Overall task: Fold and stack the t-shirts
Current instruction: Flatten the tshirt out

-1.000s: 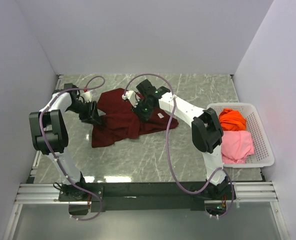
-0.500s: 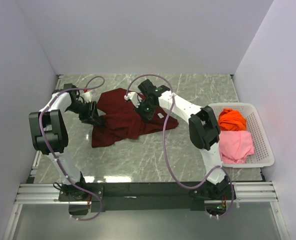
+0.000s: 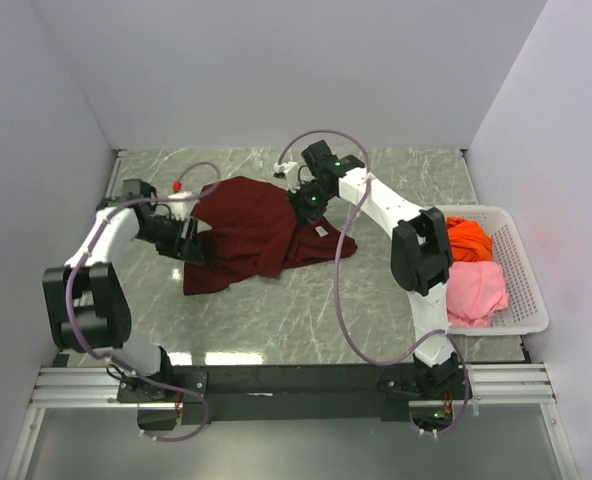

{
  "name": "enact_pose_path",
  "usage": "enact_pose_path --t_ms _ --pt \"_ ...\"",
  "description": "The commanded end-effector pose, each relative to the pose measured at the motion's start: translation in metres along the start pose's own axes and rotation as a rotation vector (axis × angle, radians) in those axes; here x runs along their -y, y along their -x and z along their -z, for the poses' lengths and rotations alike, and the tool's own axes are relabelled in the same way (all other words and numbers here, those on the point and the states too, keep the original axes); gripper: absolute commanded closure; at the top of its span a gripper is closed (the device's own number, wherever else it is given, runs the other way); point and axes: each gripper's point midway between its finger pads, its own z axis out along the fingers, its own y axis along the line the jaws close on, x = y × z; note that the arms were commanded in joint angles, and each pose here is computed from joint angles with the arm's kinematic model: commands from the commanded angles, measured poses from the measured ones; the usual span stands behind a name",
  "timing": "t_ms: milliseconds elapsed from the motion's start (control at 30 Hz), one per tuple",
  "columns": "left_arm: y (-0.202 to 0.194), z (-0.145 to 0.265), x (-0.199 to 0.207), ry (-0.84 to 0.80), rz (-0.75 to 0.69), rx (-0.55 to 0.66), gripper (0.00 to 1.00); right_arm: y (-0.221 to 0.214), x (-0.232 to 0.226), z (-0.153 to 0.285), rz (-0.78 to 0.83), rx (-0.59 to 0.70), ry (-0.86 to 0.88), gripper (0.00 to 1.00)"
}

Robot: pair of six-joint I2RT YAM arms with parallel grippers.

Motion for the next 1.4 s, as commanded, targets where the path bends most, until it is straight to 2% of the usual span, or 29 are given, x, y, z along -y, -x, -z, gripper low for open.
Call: enact_pose_path --t_ms 0,33,333,433,633,833,900,1033,1200,1333,1367 --pt "0.004 -0.019 0.010 0.035 -0.199 0.026 0.39 0.028 -0.006 0.045 -0.009 0.125 -0.020 1.00" --pt "-0.002 -0.029 0.020 0.029 -0.241 0.011 0.38 0.027 -0.004 0.047 -0.023 0.126 -0.026 1.00" --pt "-0.003 -0.074 0.029 0.113 -0.416 0.036 0.33 0.016 0.017 0.063 -0.111 0.137 -0.060 1.00" --pt "-0.003 -0.082 0.022 0.187 -0.407 0.038 0.34 0.013 0.018 0.061 -0.122 0.130 -0.063 1.00" --pt "-0.026 -0.099 0.032 0.197 -0.388 -0.060 0.39 0.005 0.023 0.057 -0.143 0.114 -0.074 1.00" --pt "-0.041 -0.091 0.024 0.273 -0.366 -0.112 0.40 -0.004 0.034 0.056 -0.167 0.102 -0.094 1.00" --pt "-0.045 -0.083 0.020 0.311 -0.363 -0.131 0.43 -0.004 0.036 0.058 -0.165 0.108 -0.103 1.00" --pt "-0.044 -0.064 0.023 0.337 -0.375 -0.133 0.59 -0.004 0.036 0.061 -0.161 0.110 -0.108 1.00" --pt "-0.038 -0.044 0.018 0.385 -0.379 -0.129 0.66 -0.003 0.037 0.065 -0.155 0.112 -0.116 1.00" --pt "-0.046 -0.037 0.004 0.399 -0.352 -0.166 0.78 -0.002 0.037 0.067 -0.153 0.114 -0.122 1.00" --pt "-0.047 -0.036 0.007 0.381 -0.349 -0.168 0.79 -0.003 0.037 0.067 -0.154 0.112 -0.123 1.00"
